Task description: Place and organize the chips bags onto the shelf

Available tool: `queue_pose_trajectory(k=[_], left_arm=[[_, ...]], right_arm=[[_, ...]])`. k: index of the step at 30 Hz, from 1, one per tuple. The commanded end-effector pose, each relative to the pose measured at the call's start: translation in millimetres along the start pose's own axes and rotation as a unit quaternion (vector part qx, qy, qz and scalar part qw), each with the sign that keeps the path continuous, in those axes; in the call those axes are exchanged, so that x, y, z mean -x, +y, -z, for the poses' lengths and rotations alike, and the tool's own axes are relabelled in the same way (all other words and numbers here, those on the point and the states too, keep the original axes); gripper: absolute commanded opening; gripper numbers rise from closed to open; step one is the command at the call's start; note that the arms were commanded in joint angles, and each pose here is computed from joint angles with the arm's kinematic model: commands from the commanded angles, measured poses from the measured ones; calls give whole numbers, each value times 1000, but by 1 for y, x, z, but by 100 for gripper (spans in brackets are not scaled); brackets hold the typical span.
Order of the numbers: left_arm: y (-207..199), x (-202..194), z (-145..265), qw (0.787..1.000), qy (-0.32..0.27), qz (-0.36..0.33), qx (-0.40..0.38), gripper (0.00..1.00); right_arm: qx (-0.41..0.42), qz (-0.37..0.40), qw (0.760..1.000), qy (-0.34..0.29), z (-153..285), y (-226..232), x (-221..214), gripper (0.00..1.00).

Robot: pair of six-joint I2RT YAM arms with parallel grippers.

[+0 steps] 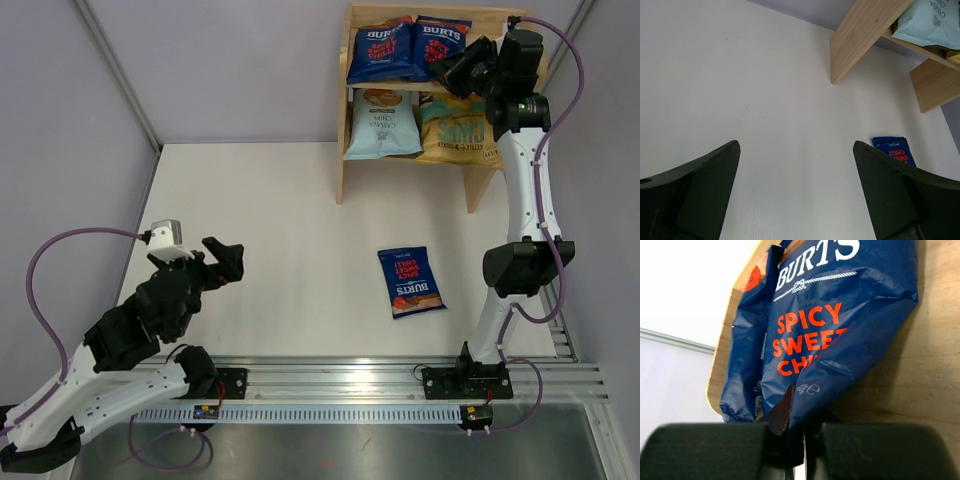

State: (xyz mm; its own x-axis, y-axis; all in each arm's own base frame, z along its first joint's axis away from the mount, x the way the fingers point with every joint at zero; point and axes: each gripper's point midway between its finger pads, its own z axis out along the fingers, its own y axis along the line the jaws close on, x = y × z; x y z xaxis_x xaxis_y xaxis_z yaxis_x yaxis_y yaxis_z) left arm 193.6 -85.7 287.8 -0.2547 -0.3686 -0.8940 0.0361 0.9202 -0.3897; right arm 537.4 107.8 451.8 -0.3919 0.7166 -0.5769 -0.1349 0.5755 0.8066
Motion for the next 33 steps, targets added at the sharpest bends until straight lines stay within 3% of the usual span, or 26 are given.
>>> queue_pose_trajectory(k=[1,5,7,8,11,21,24,25,26,33], left_arm=[[-9,4,-3,1000,-3,10,-11,99],[-11,1,-4,1000,1,6,-12,99],[-12,-2,-5,1000,5,4,-13,99],[-13,-3,-6,1000,6,4,-14,99],[-18,-6,-9,1000,11,0,-20,99],[-70,-45,-35,992,95,-29,-72,99],[-104,-66,-44,984,134,-12,-117,99],[-115,-76,-46,979,156,0,-133,99],[-127,-78,-50,976,160,12,-147,99],[-197,-151,-80,947,263,43,-181,99]], right_arm=[[-6,30,1000,-2,14,5,4,5],[-22,30,999,-18,25,-3,22,30],[-29,36,999,-17,25,-8,23,36],[-34,38,999,-14,27,-9,23,46],[-46,49,998,-16,32,-11,24,58],[-85,94,990,-61,73,-5,43,67],[-90,120,985,-89,98,2,56,77],[-83,125,985,-89,106,2,60,84],[-69,132,985,-92,117,11,61,99],[-119,192,969,-95,183,-4,60,100]])
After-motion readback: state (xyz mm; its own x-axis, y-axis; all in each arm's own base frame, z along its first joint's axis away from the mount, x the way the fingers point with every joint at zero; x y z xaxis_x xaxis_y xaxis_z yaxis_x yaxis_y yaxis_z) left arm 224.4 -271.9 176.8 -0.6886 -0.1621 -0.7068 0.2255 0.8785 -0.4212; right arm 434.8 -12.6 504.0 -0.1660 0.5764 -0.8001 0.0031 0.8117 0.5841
